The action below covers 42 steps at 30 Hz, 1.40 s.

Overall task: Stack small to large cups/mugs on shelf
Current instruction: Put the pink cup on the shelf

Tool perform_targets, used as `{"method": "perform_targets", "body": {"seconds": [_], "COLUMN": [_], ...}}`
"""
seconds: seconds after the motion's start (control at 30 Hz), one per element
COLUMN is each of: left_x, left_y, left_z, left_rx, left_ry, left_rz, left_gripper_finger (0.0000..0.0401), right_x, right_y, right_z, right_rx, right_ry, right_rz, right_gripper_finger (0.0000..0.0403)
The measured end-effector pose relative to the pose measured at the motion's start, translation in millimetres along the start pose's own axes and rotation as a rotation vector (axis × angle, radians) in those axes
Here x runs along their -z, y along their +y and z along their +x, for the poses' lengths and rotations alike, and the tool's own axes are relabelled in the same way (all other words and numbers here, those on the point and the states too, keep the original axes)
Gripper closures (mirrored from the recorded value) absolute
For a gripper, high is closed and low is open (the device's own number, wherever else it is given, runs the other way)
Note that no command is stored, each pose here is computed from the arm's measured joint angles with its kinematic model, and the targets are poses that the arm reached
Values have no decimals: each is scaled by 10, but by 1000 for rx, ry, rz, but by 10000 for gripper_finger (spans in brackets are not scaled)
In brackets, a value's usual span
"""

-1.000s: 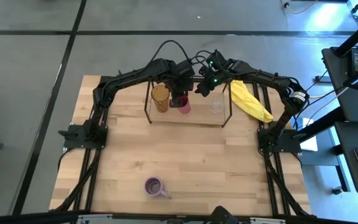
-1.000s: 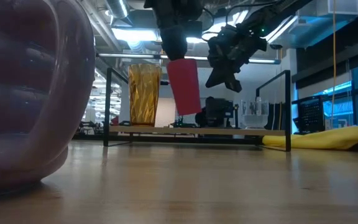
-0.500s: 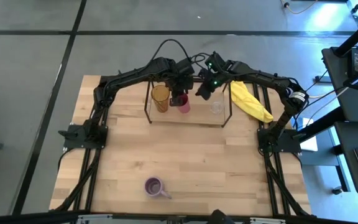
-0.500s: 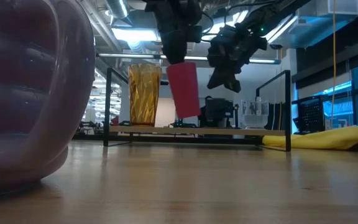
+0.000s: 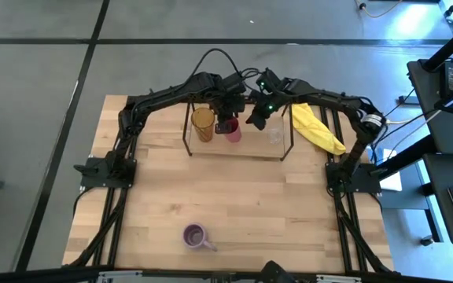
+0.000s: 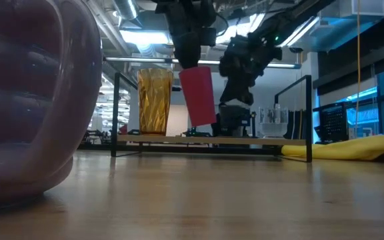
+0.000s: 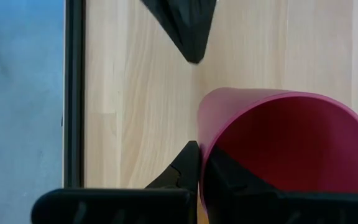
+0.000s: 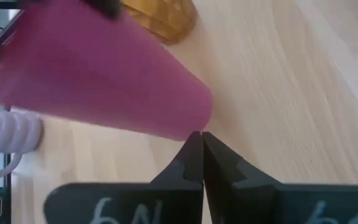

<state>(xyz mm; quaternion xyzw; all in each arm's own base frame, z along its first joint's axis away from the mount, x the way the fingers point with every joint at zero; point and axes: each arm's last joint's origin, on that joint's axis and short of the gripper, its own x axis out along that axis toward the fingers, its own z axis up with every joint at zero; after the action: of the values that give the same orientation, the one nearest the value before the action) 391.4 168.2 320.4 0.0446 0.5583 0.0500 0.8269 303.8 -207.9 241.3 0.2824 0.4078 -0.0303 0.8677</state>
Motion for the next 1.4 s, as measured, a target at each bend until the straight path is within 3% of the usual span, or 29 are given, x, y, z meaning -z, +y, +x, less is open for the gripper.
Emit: {"method": "perform_targets", "body": {"seconds": [0.53, 1.4], "left_x": [76, 61], "left_y": [53, 96], "left_z": [97, 113], "left_rx": [7, -11], "left_ry": [35, 5], "left_rz": [-37, -45], "left_gripper_finger": [397, 382], "right_x": [22, -9], "right_y": [-162, -131], "right_z": [289, 304], "right_rx": [-98, -141], "right_ry": [37, 13], "right_rz": [105, 95], "right_gripper_finger": [402, 400]}}
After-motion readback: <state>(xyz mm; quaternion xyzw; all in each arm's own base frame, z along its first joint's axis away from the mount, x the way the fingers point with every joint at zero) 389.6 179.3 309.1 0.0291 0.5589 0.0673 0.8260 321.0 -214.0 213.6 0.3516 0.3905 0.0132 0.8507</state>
